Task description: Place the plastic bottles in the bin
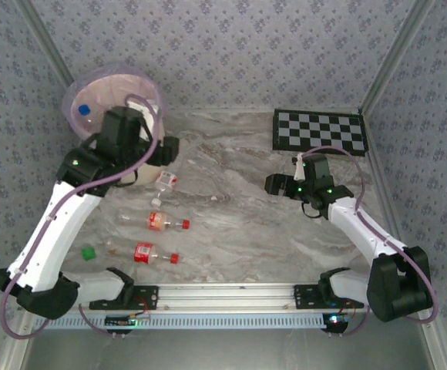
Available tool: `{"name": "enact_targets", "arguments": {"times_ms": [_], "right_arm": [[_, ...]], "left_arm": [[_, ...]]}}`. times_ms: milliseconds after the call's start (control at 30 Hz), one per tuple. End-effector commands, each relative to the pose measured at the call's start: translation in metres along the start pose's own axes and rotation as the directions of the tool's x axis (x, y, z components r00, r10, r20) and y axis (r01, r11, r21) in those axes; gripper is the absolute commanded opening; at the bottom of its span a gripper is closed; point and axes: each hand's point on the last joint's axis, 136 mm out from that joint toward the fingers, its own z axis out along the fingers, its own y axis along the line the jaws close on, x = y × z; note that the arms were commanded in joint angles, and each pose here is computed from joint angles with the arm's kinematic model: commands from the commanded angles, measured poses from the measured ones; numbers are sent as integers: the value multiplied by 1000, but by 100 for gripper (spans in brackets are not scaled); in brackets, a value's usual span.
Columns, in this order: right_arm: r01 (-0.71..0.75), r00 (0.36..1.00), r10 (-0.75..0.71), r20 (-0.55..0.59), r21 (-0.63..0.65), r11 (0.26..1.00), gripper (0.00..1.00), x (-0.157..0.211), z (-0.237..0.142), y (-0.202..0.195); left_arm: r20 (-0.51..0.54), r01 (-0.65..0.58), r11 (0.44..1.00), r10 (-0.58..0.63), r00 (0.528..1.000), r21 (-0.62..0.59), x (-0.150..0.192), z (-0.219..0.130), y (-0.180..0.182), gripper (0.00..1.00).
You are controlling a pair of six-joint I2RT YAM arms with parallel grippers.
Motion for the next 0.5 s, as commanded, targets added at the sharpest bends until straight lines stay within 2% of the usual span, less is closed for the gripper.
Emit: {"name": "enact_targets", "arguments": {"times_ms": [0, 100, 200, 333, 467], "right_arm": [[1, 1000, -1, 15, 12, 1000, 100, -8, 0, -2], [-8, 1000, 8, 20, 8, 1000, 100, -8, -2, -1], [-7, 1000, 6, 26, 13, 1000, 100, -8, -8, -1], [-2, 1000, 1, 30, 34, 999, 100, -4, -16, -6], [-5, 999, 3, 32, 54, 999, 100, 1, -23, -12]], "left_arm": [[-143, -57, 995, 44, 989, -88, 47, 48, -7, 88], [-254, -76, 987, 38, 967, -143, 91, 98, -18, 91], [-323, -90, 973, 16, 946, -214, 117, 139, -21, 93], [-348, -170, 936, 55, 936, -309, 129, 183, -15, 99], [-419, -251, 894, 80, 905, -372, 142, 215, 0, 99]]}}
